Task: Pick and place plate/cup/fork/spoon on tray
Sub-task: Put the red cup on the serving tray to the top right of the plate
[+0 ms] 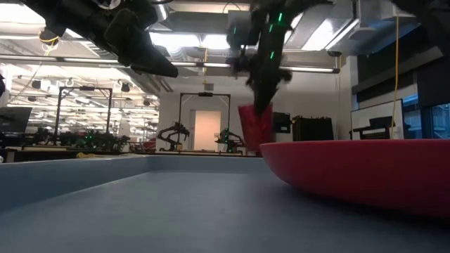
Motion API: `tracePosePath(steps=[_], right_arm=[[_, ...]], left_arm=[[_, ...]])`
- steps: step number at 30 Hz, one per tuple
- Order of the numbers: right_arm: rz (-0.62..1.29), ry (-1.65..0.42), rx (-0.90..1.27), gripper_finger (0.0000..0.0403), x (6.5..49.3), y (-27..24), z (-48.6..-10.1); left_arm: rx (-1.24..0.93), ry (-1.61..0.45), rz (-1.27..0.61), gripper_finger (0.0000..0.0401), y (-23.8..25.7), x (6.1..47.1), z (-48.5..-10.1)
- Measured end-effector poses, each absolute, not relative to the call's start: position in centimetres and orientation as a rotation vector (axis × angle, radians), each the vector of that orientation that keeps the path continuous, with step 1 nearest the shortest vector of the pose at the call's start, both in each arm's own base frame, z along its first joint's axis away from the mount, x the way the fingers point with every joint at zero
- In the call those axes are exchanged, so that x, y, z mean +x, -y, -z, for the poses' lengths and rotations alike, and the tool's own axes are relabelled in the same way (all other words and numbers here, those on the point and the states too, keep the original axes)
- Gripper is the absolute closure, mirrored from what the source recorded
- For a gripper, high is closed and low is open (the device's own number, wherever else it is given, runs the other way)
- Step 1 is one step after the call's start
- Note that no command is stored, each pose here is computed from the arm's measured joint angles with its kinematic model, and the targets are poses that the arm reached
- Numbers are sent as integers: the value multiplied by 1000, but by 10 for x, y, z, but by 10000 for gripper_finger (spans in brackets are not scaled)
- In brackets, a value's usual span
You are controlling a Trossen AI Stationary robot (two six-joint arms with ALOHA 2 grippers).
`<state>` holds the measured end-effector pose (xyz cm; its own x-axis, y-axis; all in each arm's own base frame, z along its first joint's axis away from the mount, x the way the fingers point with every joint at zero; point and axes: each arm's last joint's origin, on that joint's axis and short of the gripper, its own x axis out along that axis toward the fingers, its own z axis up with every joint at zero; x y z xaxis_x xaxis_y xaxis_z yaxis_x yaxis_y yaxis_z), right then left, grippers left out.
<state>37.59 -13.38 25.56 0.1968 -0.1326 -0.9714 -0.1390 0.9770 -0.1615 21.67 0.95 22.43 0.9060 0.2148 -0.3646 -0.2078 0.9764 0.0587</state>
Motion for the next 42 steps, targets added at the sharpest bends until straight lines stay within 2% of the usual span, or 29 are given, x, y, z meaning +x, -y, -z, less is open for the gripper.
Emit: tracePosePath(steps=[4, 10, 18, 25, 33, 38, 42], right_arm=[[-93, -1441, -255, 391, 359, 84, -283], [-62, -1520, -165, 391, 319, 16, -322], [117, -1456, -97, 391, 263, -39, -345], [344, -1428, 35, 391, 204, -53, -313], [231, -1295, 146, 391, 187, -75, -265], [302, -1369, 202, 391, 174, -81, -240], [322, -1347, 258, 391, 172, -87, -236]], left_arm=[[19, -379, -218, 319, -9, 217, -224], [18, -379, -218, 319, -9, 217, -224], [15, -378, -219, 319, -10, 217, -224], [15, -379, -219, 319, -9, 217, -224], [10, -378, -220, 319, -9, 217, -224], [10, -378, -220, 319, -9, 217, -224], [8, -378, -220, 319, -10, 217, -224]])
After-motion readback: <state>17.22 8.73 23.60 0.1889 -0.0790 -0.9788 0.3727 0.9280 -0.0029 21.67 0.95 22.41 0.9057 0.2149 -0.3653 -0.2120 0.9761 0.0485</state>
